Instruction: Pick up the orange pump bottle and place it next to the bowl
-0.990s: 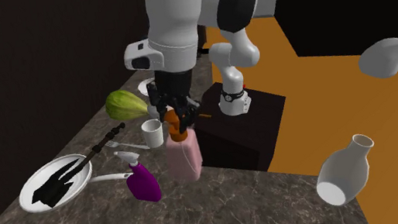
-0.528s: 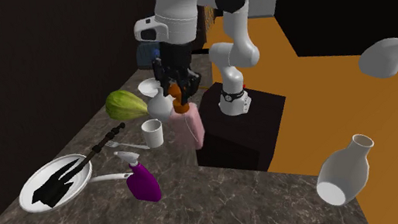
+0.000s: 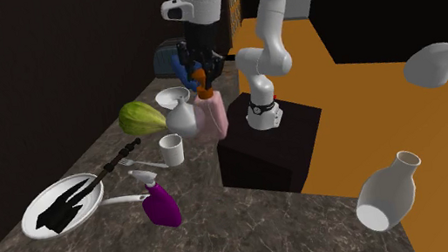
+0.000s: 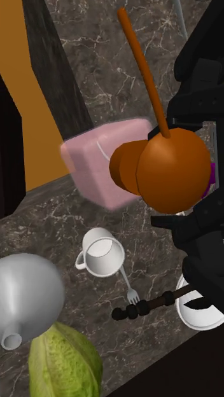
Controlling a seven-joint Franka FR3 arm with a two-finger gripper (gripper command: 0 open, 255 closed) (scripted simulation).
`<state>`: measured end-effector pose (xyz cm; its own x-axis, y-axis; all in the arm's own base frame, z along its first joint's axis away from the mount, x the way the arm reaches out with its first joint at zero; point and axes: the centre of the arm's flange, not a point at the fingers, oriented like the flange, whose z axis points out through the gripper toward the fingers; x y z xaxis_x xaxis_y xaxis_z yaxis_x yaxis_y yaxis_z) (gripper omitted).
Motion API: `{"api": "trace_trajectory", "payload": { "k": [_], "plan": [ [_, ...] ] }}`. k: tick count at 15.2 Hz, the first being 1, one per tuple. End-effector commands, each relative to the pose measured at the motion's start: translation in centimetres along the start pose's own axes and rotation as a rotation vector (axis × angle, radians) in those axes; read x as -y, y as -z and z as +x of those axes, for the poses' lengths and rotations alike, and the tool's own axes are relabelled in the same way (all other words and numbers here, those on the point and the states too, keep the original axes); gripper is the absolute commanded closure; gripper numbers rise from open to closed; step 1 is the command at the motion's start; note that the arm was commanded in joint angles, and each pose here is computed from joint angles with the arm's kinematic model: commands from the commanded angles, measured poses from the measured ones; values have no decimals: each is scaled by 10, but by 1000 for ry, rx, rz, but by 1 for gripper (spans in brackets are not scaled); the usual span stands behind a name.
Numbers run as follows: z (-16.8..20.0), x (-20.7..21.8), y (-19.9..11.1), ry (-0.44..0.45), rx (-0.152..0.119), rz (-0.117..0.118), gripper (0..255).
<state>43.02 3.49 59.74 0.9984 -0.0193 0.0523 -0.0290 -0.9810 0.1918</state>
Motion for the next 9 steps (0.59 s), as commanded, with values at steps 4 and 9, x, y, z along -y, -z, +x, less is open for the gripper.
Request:
{"api": "trace_trajectory", "payload": {
  "k": [4,9],
  "plan": [
    [-52,-36,11,1,0,1,255],
    [-106,-74,21,1,0,1,255]
  ]
}}
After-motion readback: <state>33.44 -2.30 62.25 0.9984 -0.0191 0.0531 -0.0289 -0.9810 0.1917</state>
